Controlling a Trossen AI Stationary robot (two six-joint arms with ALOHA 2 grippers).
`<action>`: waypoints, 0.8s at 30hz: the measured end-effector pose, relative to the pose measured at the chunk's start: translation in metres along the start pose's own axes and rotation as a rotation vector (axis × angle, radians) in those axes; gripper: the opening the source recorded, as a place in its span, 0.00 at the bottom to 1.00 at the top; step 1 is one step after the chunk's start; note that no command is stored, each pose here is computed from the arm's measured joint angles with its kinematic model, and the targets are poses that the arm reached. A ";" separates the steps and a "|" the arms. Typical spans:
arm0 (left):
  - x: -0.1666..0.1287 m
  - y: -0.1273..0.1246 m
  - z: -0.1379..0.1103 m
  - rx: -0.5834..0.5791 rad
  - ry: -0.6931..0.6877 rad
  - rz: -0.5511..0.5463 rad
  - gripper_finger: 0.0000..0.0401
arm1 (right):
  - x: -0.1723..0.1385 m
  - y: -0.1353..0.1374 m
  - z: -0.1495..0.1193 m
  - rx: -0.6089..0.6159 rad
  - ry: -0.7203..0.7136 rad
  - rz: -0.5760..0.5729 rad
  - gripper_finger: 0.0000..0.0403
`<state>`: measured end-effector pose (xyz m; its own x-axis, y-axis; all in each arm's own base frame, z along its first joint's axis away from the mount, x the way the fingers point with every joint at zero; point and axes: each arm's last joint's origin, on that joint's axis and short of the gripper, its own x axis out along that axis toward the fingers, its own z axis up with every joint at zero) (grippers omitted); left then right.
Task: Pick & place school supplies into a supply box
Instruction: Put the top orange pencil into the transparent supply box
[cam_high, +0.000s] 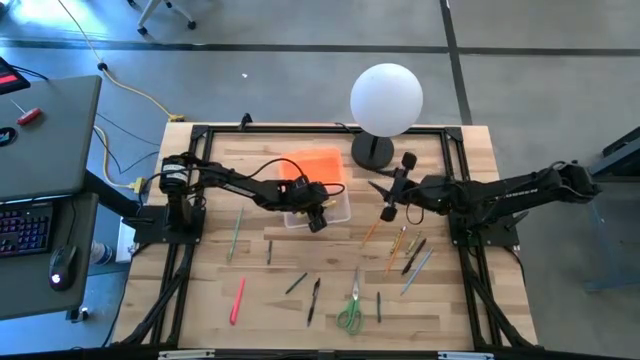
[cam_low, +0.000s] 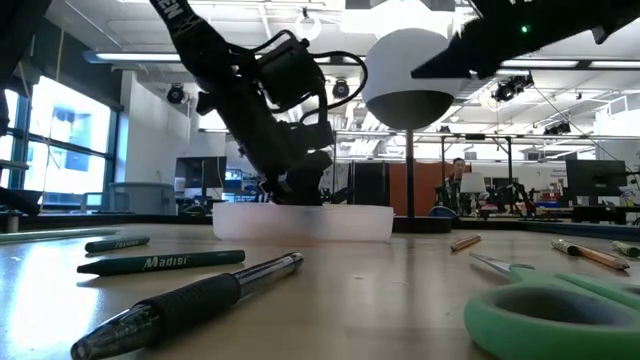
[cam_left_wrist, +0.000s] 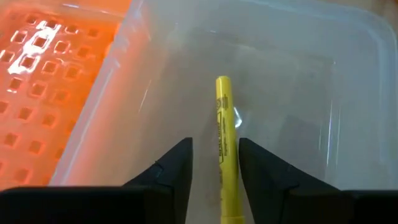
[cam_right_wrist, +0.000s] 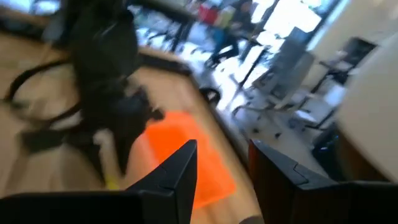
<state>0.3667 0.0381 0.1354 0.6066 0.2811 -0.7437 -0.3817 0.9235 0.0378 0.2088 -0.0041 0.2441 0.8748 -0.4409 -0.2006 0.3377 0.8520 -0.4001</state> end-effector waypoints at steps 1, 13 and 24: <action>-0.001 0.000 0.003 0.006 0.002 0.001 0.40 | 0.000 0.002 -0.003 -0.003 0.020 0.043 0.31; -0.035 -0.003 0.057 0.175 0.144 0.026 0.36 | -0.002 0.018 -0.015 0.034 0.072 0.455 0.31; -0.113 0.012 0.090 0.211 0.231 0.177 0.36 | 0.022 0.046 -0.048 -0.026 0.284 0.644 0.31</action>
<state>0.3567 0.0410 0.2798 0.3615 0.3971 -0.8436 -0.3000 0.9062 0.2980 0.2267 0.0120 0.1783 0.7721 0.0892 -0.6292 -0.2286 0.9628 -0.1440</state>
